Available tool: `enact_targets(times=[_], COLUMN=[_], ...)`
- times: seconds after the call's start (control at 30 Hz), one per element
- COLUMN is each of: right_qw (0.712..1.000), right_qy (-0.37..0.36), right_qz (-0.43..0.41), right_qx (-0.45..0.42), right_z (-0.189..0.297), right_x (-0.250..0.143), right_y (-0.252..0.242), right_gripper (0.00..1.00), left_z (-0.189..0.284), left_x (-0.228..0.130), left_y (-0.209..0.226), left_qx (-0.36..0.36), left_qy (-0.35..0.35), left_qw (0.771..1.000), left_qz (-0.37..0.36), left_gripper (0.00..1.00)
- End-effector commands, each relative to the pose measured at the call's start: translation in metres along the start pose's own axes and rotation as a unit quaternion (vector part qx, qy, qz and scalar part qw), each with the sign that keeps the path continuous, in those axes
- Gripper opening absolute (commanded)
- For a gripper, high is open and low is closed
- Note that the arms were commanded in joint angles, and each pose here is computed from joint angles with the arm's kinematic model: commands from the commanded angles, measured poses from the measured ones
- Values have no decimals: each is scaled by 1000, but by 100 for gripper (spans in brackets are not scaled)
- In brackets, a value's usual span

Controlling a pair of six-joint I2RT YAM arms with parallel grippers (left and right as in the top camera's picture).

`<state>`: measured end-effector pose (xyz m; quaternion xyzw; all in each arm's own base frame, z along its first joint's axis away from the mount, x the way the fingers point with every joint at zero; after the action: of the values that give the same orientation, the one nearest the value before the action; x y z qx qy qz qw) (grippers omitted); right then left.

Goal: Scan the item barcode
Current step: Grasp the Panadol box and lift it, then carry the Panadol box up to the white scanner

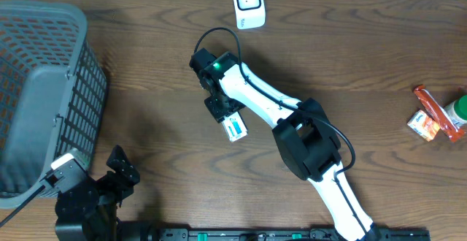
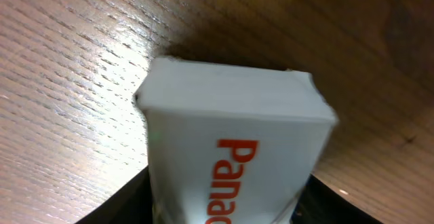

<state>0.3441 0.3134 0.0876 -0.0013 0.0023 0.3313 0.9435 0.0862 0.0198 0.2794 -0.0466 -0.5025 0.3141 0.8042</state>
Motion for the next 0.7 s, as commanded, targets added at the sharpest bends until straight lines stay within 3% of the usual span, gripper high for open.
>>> enact_targets(times=[0.0, 0.27, 0.43, 0.67], right_qw=[996, 985, 968, 922], right_qy=[42, 37, 29, 0], right_qz=[-2, -13, 16, 28], right_qx=[74, 169, 250, 386], right_z=[-25, 24, 56, 77], right_x=[-8, 1, 1, -4], right_y=[18, 16, 10, -23], right_gripper=[45, 29, 34, 33], left_z=[2, 2, 2, 2], left_x=[1, 1, 1, 1], left_y=[1, 1, 1, 1], left_qx=[3, 2, 2, 2], left_qy=[-5, -5, -5, -5], left_qw=[1000, 1000, 1000, 1000], left_qz=[5, 5, 5, 5], left_gripper=[88, 88, 88, 88])
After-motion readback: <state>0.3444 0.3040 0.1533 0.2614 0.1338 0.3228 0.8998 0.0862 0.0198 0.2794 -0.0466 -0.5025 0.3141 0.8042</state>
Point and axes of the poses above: each gripper's point midway between its finger pads, its own z axis back along the fingers, its own y axis along the line the jaws close on, x = y × z, the point moved 9 cm from there along z, back along the fingers, and after that the axes turned 6 degrees about z, right-handed, at the moved point
